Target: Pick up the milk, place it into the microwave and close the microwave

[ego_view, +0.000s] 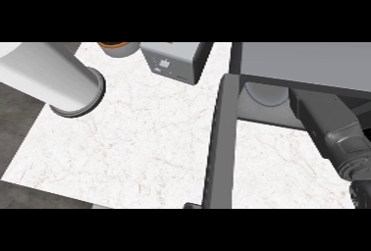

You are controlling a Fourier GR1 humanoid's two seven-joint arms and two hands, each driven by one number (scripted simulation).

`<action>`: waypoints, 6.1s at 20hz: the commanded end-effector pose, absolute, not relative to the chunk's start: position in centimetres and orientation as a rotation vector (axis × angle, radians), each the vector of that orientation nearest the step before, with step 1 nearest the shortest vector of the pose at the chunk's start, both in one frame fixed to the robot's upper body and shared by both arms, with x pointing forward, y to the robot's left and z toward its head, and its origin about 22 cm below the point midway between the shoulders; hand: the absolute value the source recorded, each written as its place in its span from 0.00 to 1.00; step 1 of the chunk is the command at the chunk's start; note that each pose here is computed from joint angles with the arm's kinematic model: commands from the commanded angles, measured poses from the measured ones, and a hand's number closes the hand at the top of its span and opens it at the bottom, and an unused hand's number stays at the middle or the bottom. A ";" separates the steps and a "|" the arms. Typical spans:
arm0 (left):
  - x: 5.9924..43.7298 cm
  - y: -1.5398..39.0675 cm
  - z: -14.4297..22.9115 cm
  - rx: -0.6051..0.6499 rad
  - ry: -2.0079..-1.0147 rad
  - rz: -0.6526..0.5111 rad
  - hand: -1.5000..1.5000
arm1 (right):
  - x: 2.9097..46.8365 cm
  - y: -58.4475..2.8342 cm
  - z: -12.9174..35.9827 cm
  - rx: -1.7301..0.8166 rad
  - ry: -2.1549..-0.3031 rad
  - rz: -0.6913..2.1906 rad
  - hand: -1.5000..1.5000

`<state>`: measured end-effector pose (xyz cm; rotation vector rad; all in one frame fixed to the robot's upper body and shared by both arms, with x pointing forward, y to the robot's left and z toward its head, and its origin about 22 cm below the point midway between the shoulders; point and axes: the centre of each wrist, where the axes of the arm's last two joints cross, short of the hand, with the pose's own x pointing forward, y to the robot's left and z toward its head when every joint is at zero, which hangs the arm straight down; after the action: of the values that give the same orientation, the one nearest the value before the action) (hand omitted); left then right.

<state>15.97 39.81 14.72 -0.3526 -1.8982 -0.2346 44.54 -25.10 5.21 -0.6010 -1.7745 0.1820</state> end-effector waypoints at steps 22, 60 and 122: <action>15.6 36.7 9.8 -0.461 -1.827 -0.263 0.00 | 45.0 -23.1 5.8 -0.534 -1.812 0.193 0.00; 23.4 25.2 4.0 -0.564 -1.564 -0.713 1.00 | 20.2 -28.7 -17.1 0.015 -1.694 -0.025 0.00; 32.0 -0.8 4.1 -0.258 -1.774 -0.484 1.00 | 10.5 -29.0 9.6 0.486 -1.925 0.193 0.00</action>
<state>30.48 -0.83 3.16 -0.2651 -1.7691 -0.5430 10.40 -29.40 8.99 0.4711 -1.9262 0.1914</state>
